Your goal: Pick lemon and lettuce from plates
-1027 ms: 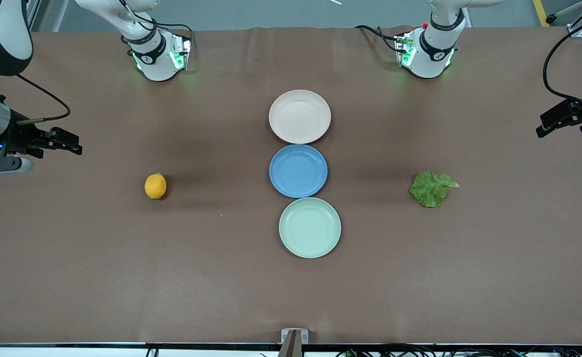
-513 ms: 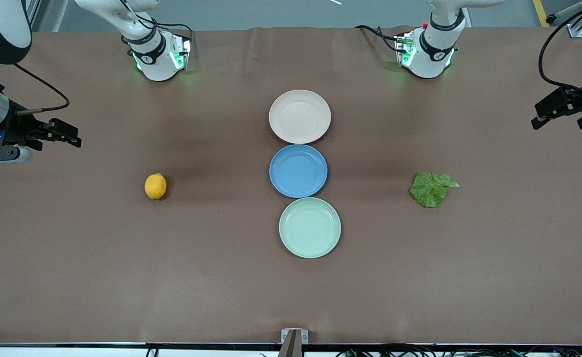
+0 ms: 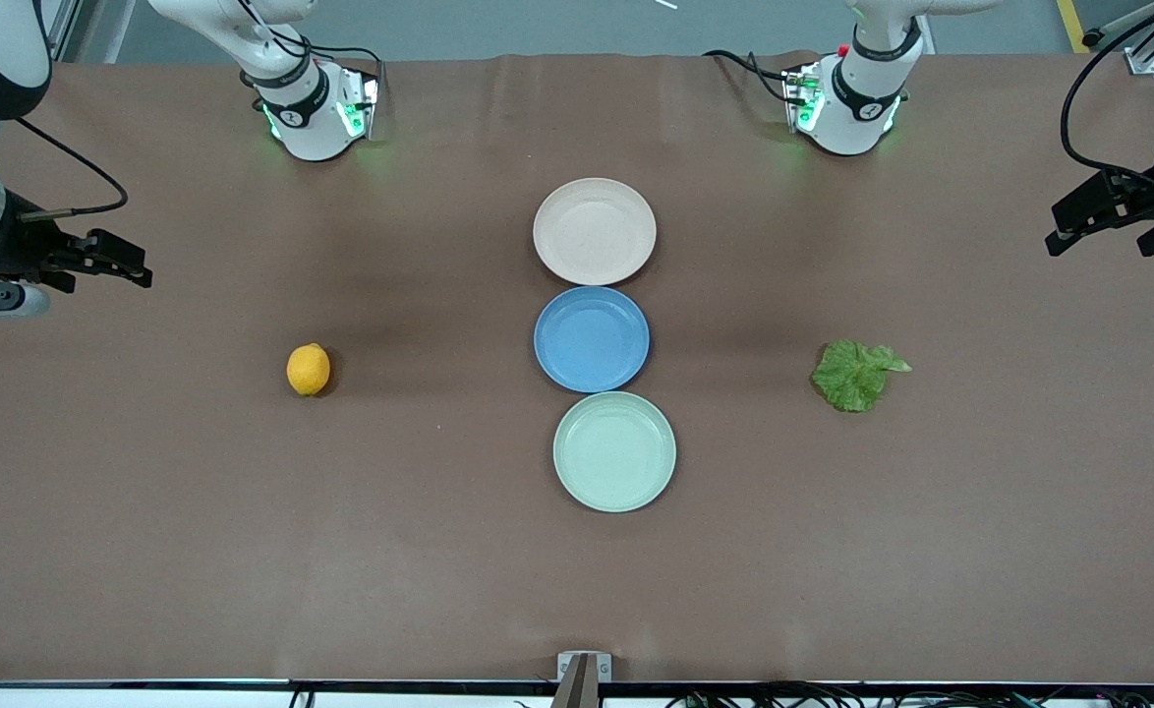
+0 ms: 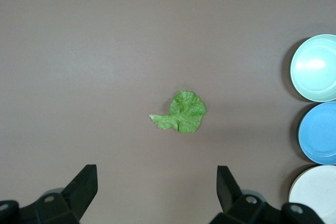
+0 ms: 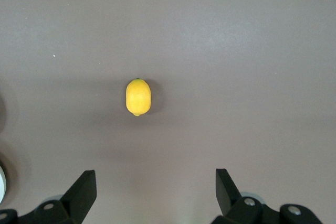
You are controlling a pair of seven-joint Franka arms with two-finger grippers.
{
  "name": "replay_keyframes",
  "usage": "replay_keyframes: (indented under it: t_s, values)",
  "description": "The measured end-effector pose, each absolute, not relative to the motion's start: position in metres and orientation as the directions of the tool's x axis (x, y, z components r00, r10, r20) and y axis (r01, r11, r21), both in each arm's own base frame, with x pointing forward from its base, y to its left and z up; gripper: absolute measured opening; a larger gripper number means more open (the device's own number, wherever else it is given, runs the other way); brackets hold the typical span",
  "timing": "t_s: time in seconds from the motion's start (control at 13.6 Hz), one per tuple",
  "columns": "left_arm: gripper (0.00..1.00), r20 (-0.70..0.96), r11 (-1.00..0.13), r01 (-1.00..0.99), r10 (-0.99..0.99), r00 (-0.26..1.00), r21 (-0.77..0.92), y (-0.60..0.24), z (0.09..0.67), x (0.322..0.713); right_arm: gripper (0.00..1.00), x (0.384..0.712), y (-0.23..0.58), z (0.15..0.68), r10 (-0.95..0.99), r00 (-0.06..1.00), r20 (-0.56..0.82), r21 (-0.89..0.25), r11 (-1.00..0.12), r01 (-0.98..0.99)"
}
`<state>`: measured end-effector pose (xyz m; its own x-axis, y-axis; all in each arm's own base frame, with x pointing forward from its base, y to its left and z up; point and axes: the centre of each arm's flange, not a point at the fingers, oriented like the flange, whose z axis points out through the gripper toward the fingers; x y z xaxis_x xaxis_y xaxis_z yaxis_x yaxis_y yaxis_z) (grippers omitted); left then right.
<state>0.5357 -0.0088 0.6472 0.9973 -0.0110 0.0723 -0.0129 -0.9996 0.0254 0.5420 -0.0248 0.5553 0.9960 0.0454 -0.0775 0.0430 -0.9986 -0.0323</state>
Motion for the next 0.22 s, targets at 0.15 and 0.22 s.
replay_keyframes:
  t_s: [0.15,0.22]
  values:
    - [1.0,0.072,-1.0,-0.013,-0.011,0.997,0.025,-0.0088,0.6473,0.5357,1.0,0.5385,-0.0249,0.5596,0.045,0.996,-0.073,-0.032,-0.999,0.043]
    - [1.0,0.073,-1.0,-0.013,-0.011,0.997,0.025,-0.0088,0.6474,0.5357,1.0,0.536,-0.0249,0.562,0.045,0.997,-0.07,-0.032,-0.999,0.043]
